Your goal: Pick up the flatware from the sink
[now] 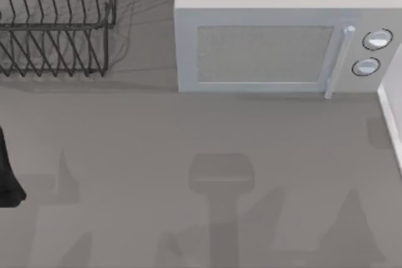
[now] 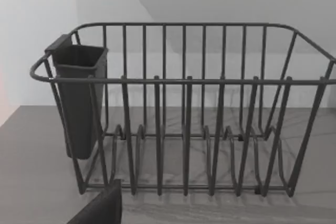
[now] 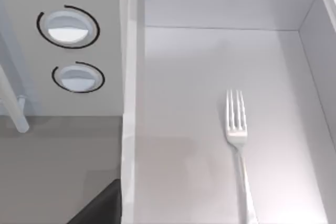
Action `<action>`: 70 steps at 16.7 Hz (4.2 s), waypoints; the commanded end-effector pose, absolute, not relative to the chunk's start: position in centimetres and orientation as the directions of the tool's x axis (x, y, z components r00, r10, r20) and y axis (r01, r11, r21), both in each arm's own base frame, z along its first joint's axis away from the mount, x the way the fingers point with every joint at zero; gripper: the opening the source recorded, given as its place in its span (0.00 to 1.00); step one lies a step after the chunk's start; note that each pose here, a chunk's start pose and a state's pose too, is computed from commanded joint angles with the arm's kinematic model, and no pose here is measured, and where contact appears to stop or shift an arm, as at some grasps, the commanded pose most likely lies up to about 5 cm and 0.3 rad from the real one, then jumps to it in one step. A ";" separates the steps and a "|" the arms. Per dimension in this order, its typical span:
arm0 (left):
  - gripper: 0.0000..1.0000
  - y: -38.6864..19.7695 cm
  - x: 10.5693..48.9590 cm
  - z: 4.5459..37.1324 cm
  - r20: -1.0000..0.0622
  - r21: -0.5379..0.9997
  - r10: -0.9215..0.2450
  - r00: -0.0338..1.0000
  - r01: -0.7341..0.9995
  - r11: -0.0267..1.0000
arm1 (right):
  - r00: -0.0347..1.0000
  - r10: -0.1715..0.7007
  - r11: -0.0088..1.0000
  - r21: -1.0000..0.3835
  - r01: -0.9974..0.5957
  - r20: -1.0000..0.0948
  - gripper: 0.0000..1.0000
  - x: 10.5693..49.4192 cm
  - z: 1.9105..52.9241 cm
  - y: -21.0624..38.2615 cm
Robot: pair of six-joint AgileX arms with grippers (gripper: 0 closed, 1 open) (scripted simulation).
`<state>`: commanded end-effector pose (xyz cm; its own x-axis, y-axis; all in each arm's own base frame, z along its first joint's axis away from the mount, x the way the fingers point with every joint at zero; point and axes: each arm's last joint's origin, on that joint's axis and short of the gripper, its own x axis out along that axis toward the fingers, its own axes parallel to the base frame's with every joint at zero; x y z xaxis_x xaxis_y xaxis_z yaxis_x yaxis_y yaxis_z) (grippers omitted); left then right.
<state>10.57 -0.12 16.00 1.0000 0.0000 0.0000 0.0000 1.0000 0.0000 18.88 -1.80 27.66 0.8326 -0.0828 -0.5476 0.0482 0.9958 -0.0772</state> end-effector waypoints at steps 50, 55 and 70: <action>1.00 -0.1 10.6 16.0 0.000 0.000 0.000 1.000 0.000 1.000 | 0.000 0.000 1.000 0.000 0.010 -1.000 0.40 45.2 1.1 -11.5; 1.00 -0.1 10.6 16.0 0.000 0.000 0.000 1.000 0.000 1.000 | 0.000 0.000 1.000 0.000 0.010 -1.000 0.02 45.2 1.1 -11.5; 1.00 -0.1 10.6 16.0 0.000 0.000 0.000 1.000 0.000 1.000 | 0.046 -0.001 1.000 0.000 0.016 -0.999 0.00 46.6 8.5 -11.8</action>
<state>10.57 -0.12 16.00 1.0000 0.0000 0.0000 0.0000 1.0000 0.0000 46.57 -11.75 8.54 0.0462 -0.0006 -0.9989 0.0164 0.9999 0.0001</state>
